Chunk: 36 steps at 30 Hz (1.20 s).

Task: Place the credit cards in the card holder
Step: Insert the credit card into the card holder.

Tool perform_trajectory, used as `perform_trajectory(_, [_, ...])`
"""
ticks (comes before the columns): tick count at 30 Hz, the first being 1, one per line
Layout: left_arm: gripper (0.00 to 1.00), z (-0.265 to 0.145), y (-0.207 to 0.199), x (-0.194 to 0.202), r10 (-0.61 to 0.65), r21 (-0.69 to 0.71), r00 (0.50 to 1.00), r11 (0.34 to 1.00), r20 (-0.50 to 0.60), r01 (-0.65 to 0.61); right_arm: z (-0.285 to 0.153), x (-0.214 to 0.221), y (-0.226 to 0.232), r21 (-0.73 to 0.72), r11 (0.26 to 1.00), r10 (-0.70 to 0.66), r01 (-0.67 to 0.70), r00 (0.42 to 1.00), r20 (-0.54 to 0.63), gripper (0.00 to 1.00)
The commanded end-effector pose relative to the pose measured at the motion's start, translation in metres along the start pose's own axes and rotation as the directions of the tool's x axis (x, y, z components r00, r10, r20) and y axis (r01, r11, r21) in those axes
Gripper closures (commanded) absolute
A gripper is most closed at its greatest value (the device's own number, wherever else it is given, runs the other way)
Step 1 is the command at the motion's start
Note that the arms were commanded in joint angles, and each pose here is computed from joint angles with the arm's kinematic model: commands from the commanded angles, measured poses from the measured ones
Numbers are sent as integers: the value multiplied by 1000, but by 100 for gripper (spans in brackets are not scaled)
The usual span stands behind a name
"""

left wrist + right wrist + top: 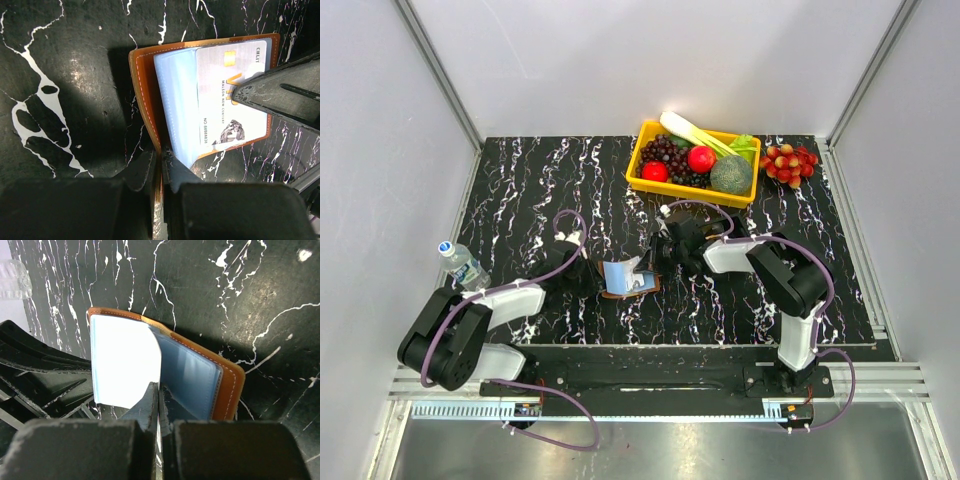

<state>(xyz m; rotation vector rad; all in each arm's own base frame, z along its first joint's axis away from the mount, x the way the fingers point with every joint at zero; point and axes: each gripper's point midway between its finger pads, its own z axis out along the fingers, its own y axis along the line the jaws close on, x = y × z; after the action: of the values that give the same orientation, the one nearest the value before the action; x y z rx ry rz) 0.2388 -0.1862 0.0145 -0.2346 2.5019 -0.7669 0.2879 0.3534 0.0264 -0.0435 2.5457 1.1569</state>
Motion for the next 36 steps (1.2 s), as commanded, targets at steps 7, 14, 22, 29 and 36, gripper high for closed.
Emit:
perform_trajectory(7, [100,1,34,31,12,-128,994,991,-111,-27,12,22,-41,144,989,-33,33,999,-3,100])
perform_trajectory(14, [100,2,34,31,11,-124,993,992,-114,-25,24,38,-43,145,989,-34,32,999,7,100])
perform_trajectory(22, [100,1,37,30,1,-143,995,990,-101,-16,18,53,-36,108,994,-10,16,998,-59,100])
perform_trajectory(29, [100,-1,39,29,-11,-155,996,988,-85,-2,3,63,-39,152,988,13,3,995,-102,100])
perform_trajectory(36, [100,-2,41,28,-20,-165,997,986,-71,8,-4,69,-36,149,989,7,13,991,-131,100])
